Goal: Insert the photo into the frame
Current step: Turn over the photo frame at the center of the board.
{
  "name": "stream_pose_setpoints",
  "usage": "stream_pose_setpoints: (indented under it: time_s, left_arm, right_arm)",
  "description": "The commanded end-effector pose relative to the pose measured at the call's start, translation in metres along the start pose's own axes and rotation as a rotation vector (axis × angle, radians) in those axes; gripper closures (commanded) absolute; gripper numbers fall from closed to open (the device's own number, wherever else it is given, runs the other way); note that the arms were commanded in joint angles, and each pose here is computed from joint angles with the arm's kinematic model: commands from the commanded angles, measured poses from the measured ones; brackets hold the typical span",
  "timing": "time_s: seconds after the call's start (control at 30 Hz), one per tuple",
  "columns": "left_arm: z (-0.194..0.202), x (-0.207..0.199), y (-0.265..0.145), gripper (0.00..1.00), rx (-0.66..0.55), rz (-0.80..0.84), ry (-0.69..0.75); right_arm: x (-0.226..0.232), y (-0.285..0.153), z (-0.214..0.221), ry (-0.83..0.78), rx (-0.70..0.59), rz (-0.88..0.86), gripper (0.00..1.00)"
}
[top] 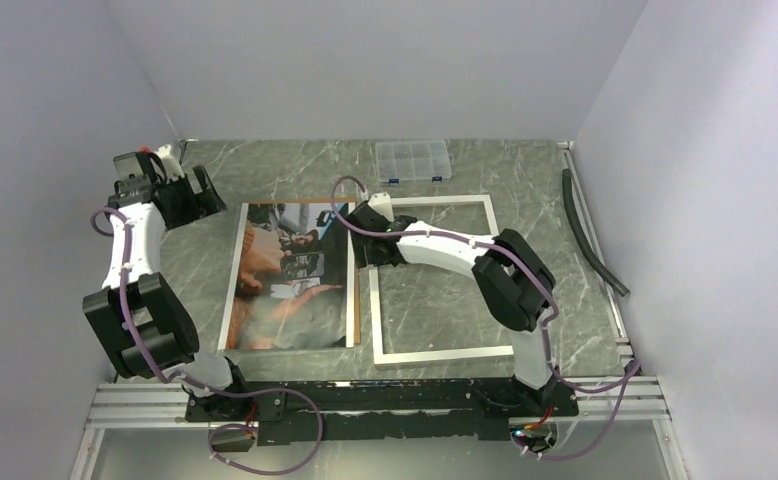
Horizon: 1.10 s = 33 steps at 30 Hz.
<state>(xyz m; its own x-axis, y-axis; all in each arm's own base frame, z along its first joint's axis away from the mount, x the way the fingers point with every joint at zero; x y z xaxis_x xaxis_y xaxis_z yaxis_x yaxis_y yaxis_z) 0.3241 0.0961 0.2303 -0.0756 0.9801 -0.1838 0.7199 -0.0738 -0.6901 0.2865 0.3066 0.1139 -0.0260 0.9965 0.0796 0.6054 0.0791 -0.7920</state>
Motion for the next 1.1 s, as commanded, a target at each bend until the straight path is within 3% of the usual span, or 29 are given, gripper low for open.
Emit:
stream_pose_setpoints:
  time_s: [0.0,0.37,0.6,0.87,1.07]
  left_arm:
    - [0.019,-0.01,-0.005,0.05,0.039,0.07,-0.006]
    - [0.037,-0.02,-0.003,0.05,0.117,0.048,0.12]
    - [0.046,-0.043,0.008,0.05,0.15,0.047,0.192]
    - [0.044,-0.076,0.009,0.05,0.149,0.112,0.287]
    - [0.037,-0.087,0.011,0.05,0.169,0.137,0.315]
  right_arm:
    - [0.014,0.003,-0.01,0.014,-0.025,-0.03,0.23]
    - [0.018,0.026,0.018,0.022,0.009,-0.052,0.31]
    - [0.023,0.029,0.028,0.005,0.03,-0.059,0.53]
    - [0.027,-0.009,-0.007,0.055,-0.042,-0.075,0.9]
    - [0.037,-0.067,-0.054,0.146,-0.096,-0.137,0.99]
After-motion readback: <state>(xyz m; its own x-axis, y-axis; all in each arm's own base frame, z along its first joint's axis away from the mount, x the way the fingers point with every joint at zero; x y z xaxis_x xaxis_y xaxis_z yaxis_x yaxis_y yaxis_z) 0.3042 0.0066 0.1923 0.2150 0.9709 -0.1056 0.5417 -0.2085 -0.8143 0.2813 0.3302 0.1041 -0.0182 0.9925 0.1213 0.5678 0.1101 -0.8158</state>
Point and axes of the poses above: each gripper's point midway between its finger pads, its own y axis out along the fingers, its own x axis along the line the jaws close on, z = x × y, the point moved 8 cm from there along -y, back along the fingers, and after that the axes turned 9 degrees about y, right-handed, at the moved point
